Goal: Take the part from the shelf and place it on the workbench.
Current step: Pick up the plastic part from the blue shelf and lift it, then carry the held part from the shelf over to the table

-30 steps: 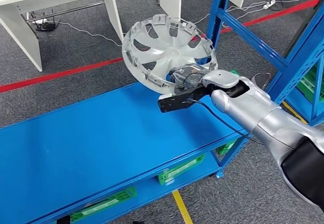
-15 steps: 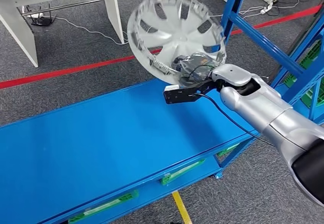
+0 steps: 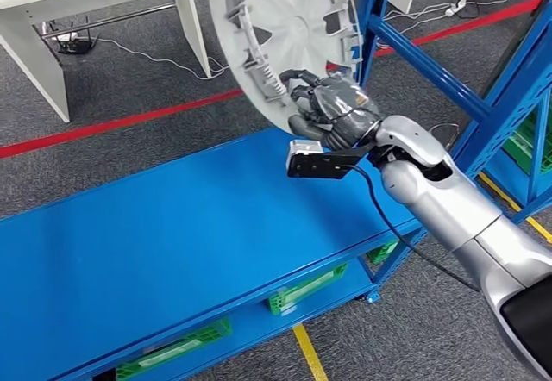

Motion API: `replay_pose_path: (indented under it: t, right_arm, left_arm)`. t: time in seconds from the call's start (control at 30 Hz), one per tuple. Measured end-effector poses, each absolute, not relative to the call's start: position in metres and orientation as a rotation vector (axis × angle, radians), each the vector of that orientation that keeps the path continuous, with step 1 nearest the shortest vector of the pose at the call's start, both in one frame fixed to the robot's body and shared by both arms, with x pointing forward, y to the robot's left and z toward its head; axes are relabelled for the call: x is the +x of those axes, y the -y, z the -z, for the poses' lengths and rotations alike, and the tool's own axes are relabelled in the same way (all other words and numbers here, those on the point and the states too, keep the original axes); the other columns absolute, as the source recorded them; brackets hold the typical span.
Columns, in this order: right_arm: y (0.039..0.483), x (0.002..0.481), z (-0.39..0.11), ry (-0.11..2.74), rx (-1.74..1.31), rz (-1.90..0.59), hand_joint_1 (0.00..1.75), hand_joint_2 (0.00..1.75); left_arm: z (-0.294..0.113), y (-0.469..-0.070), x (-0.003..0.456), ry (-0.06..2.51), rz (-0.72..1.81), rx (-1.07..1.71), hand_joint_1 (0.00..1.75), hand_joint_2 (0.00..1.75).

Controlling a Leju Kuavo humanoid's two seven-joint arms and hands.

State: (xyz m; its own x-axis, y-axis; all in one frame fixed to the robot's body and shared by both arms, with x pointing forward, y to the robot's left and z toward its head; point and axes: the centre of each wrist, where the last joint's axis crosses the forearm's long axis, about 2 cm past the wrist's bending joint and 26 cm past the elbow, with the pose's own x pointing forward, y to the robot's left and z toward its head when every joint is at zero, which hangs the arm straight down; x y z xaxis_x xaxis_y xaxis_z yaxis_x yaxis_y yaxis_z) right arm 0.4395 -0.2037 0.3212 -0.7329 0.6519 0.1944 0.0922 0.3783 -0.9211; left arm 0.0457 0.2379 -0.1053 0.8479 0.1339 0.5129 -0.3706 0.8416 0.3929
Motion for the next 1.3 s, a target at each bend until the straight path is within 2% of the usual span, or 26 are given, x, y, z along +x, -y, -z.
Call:
replay_pose_path:
  t: [0.53, 0.97, 1.3]
  right_arm:
    - [0.135, 0.415, -0.318, 2.201, -0.384, -1.437, 1.75, 1.75]
    - [0.105, 0.404, -0.32, 2.237, -0.301, -1.448, 1.75, 1.75]
    - [0.099, 0.401, -0.319, 2.232, -0.292, -1.449, 1.75, 1.75]
  left_arm:
    - [0.104, -0.238, 0.054, 0.506, -0.283, 0.513, 0.0, 1.75]
    - [0.104, -0.237, 0.054, 0.501, -0.288, 0.517, 0.0, 1.75]
    - [0.104, -0.238, 0.054, 0.5, -0.292, 0.52, 0.0, 1.75]
